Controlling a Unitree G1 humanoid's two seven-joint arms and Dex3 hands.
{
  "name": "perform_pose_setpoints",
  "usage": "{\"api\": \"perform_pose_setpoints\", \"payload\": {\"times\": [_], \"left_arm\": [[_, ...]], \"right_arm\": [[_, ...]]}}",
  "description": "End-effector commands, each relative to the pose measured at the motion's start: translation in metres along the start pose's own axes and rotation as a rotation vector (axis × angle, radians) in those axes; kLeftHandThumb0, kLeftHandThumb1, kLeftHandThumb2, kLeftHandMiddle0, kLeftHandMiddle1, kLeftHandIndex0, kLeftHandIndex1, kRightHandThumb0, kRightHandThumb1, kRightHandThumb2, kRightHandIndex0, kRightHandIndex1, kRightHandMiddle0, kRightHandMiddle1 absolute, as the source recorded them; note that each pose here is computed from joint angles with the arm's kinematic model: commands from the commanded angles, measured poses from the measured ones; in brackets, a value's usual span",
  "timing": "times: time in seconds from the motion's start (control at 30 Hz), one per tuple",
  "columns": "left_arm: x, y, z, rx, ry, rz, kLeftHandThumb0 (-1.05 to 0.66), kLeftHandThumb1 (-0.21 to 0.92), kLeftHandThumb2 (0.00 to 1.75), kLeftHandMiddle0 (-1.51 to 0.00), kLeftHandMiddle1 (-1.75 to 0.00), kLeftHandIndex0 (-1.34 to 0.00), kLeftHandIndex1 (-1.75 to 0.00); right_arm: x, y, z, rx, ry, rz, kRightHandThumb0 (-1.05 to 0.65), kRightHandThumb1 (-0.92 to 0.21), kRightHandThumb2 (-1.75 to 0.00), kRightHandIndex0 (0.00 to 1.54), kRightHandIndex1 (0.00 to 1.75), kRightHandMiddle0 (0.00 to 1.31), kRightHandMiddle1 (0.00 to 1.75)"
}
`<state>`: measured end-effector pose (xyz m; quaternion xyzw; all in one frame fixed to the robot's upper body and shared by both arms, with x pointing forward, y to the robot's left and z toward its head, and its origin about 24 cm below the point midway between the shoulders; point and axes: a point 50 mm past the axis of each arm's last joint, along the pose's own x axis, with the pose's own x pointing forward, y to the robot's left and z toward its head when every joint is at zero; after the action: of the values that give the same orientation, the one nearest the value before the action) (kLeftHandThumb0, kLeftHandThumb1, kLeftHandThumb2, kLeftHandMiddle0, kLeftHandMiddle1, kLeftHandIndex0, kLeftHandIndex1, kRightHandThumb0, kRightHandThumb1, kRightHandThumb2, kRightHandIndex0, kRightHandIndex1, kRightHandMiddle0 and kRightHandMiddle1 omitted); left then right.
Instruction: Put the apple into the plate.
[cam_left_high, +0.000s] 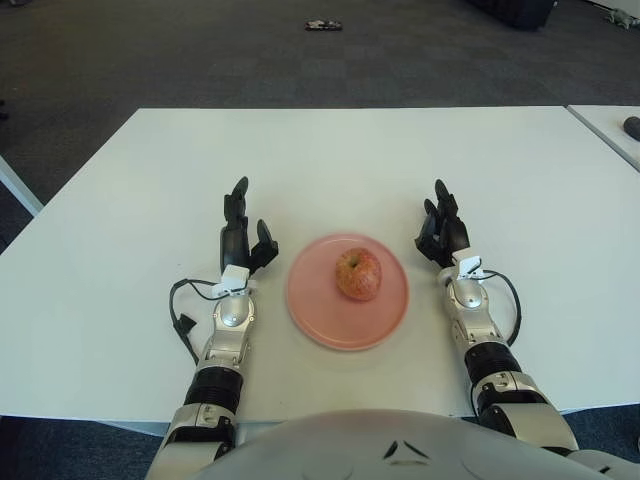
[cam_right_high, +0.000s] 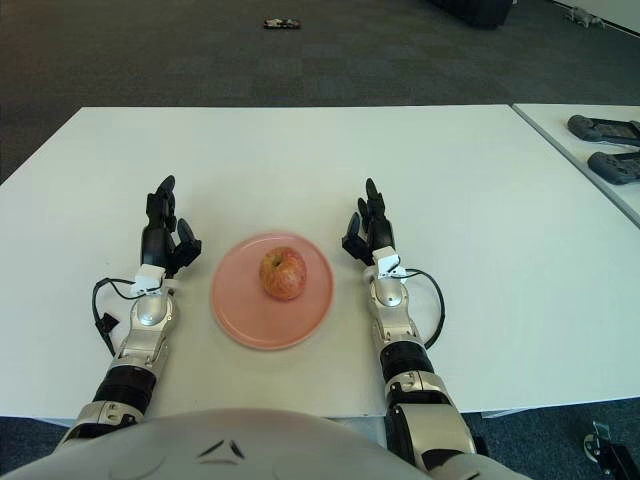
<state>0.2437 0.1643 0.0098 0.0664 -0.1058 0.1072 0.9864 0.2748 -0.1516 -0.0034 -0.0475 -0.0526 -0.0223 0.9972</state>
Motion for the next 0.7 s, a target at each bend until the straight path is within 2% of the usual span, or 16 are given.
{"api": "perform_pose_setpoints", "payload": {"times": [0.0,0.67], "left_arm": [[-0.0095,0.0080,-0.0093,0.029,0.064,0.018,-0.74,0.92,0.99,-0.13,0.00,0.00,-0.38],[-0.0063,0.0124,-0.0038,0.051,0.061,0.024,-0.89,0.92,1.10,-0.14,0.00,0.00,-0.30]], "right_arm": [[-0.0132,0.0094,-0.0145,0.027,0.070,0.002,-0.92,-0.92,-1.14,0.00,0.00,0.00,0.00],[-0.0133,0.0176,-0.0139,0.054,0.055,0.009,-0.93,-0.92,-1.14,0.00,0.00,0.00,0.00]]}}
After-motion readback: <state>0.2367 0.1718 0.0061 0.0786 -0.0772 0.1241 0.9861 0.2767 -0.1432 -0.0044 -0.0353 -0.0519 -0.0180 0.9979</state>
